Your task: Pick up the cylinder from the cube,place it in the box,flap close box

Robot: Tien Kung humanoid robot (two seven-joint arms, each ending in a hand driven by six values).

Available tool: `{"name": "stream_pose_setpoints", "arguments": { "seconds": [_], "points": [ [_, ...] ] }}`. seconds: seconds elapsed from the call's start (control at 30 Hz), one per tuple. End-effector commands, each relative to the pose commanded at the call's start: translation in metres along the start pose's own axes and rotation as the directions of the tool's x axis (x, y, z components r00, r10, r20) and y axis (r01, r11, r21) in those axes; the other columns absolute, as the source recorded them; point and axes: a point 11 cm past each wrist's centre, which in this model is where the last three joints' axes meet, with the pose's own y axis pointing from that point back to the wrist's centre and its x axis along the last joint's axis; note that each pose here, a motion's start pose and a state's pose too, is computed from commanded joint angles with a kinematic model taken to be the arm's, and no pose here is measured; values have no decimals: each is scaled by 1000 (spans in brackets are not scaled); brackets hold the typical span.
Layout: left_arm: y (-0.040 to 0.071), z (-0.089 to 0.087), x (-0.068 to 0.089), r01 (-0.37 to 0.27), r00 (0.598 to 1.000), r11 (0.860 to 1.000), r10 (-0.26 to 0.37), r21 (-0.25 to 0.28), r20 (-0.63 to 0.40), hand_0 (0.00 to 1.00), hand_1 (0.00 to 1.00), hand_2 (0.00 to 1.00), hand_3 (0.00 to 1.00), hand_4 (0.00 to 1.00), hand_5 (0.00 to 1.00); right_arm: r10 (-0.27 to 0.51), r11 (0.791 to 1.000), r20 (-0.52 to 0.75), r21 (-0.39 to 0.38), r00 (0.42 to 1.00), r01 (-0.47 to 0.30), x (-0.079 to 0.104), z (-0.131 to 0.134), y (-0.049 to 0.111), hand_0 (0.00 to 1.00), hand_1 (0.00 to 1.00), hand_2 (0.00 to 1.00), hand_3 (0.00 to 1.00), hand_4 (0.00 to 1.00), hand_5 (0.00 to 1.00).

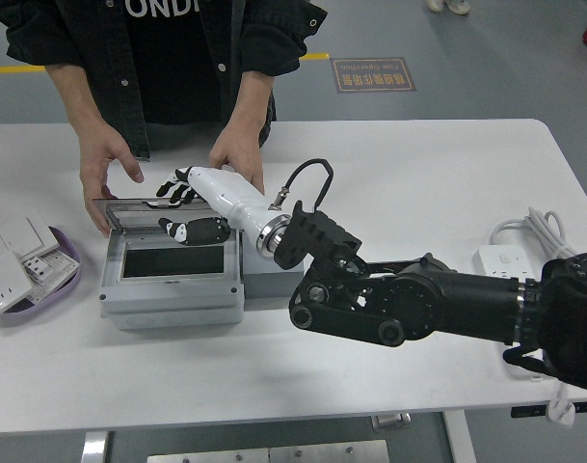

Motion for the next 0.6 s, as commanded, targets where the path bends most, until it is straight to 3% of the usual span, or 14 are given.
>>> {"name": "stream_pose_setpoints", "arguments": {
  "seconds": [0.2,0.4,0.5,0.6],
  "points": [
    [0,0,-1,1,1000,1000,-1,0,-5,599,623,613,632,703,199,-41,998,19,58,999,40,-15,-21,11,646,638,645,688,652,279],
    [0,-2,-2,2,1000,1000,-2,3,-11,599,623,613,633,703,198,-124,992,69,45,990,121,-42,-19,26,630,638,643,691,653,288],
    [0,-3,-3,1,1000,1000,-1,4,-13,599,623,613,633,702,199,-124,992,99,32,987,122,-44,-14,30,629,639,643,694,649,291],
    [-1,-5,-3,0,1000,1000,0,5,-16,599,623,613,633,702,199,-91,996,139,21,986,89,-35,-8,31,629,639,643,694,649,291]
  ]
}}
